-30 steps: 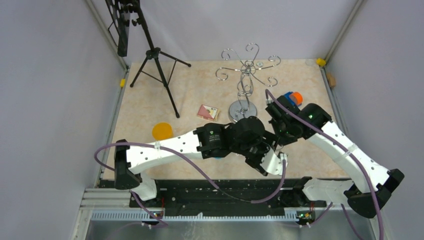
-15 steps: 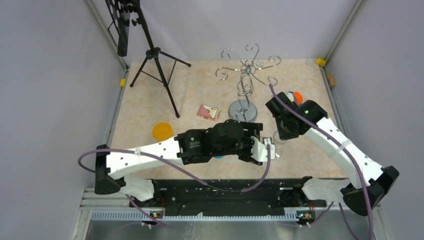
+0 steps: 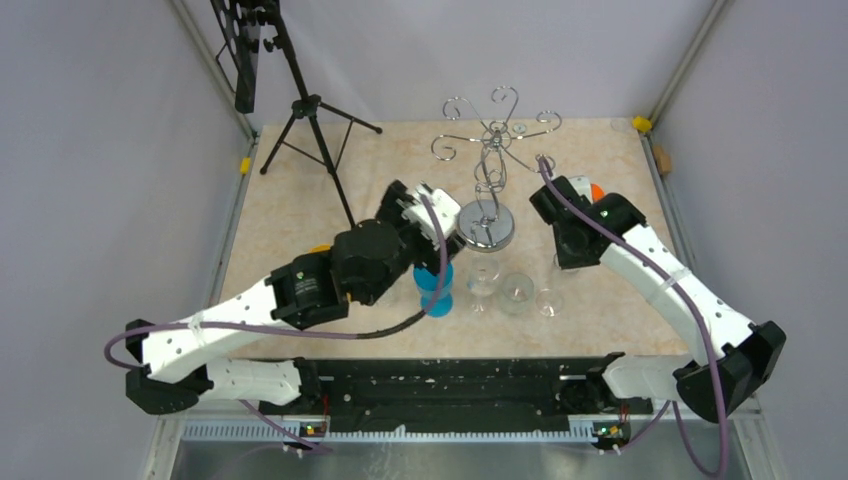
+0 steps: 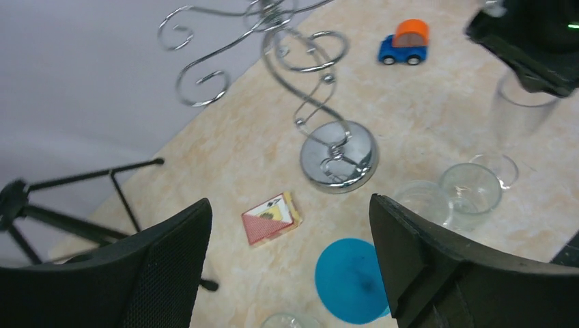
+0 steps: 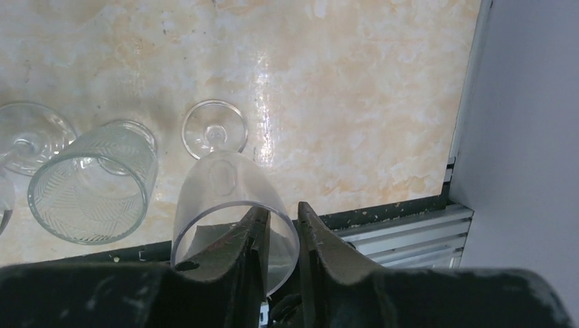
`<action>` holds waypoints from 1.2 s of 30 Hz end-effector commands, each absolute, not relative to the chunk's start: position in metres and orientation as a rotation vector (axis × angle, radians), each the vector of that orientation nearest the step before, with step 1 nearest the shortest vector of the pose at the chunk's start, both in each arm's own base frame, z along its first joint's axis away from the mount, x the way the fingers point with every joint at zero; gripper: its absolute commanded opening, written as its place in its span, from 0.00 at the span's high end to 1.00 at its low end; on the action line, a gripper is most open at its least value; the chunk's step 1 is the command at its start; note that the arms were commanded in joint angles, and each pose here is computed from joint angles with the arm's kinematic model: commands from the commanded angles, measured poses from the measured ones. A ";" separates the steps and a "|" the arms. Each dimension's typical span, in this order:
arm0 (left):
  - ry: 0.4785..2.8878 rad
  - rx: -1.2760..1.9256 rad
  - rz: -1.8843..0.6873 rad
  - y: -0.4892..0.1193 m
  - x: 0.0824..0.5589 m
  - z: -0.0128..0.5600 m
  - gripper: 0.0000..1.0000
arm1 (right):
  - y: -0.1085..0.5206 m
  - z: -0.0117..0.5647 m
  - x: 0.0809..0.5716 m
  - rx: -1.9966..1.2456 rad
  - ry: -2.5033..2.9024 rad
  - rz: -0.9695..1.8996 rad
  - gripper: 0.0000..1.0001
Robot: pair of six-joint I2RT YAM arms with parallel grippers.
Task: Take the wine glass off the wine glass rack
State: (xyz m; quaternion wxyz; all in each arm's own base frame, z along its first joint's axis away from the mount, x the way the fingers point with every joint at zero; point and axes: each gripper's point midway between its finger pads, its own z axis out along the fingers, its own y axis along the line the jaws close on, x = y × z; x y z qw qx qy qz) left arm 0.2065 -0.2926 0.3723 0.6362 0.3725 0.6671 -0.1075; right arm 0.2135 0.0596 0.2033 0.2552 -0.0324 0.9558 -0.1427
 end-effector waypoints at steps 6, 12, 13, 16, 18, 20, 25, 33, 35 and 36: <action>1.719 0.282 -0.211 -0.178 0.238 0.380 0.12 | 0.062 0.230 0.229 -0.043 2.503 -0.337 0.65; 1.707 0.097 -0.161 -0.129 0.238 0.392 0.13 | 0.070 0.260 0.231 -0.036 2.438 -0.221 0.57; 1.707 0.072 -0.148 -0.123 0.238 0.393 0.13 | 0.071 0.266 0.231 -0.035 2.426 -0.205 0.57; 1.712 -0.097 -0.069 -0.087 0.233 0.395 0.14 | 0.072 0.290 0.233 -0.020 2.363 -0.156 0.56; 1.691 -0.238 -0.020 -0.059 0.226 0.398 0.15 | 0.068 0.311 0.236 0.011 2.286 -0.138 0.56; 1.659 -0.323 -0.019 -0.038 0.215 0.403 0.16 | 0.061 0.333 0.239 0.044 2.194 -0.129 0.53; 1.593 -0.392 -0.139 -0.007 0.188 0.413 0.18 | 0.028 0.393 0.230 0.178 1.904 -0.107 0.49; 1.545 -0.445 -0.169 0.035 0.158 0.420 0.14 | -0.025 0.466 0.195 0.432 1.448 0.004 0.47; 1.528 -0.460 -0.169 0.043 0.154 0.424 0.10 | -0.035 0.471 0.189 0.469 1.401 -0.009 0.47; 1.519 -0.471 -0.169 0.047 0.152 0.425 0.08 | -0.039 0.473 0.187 0.482 1.387 -0.017 0.48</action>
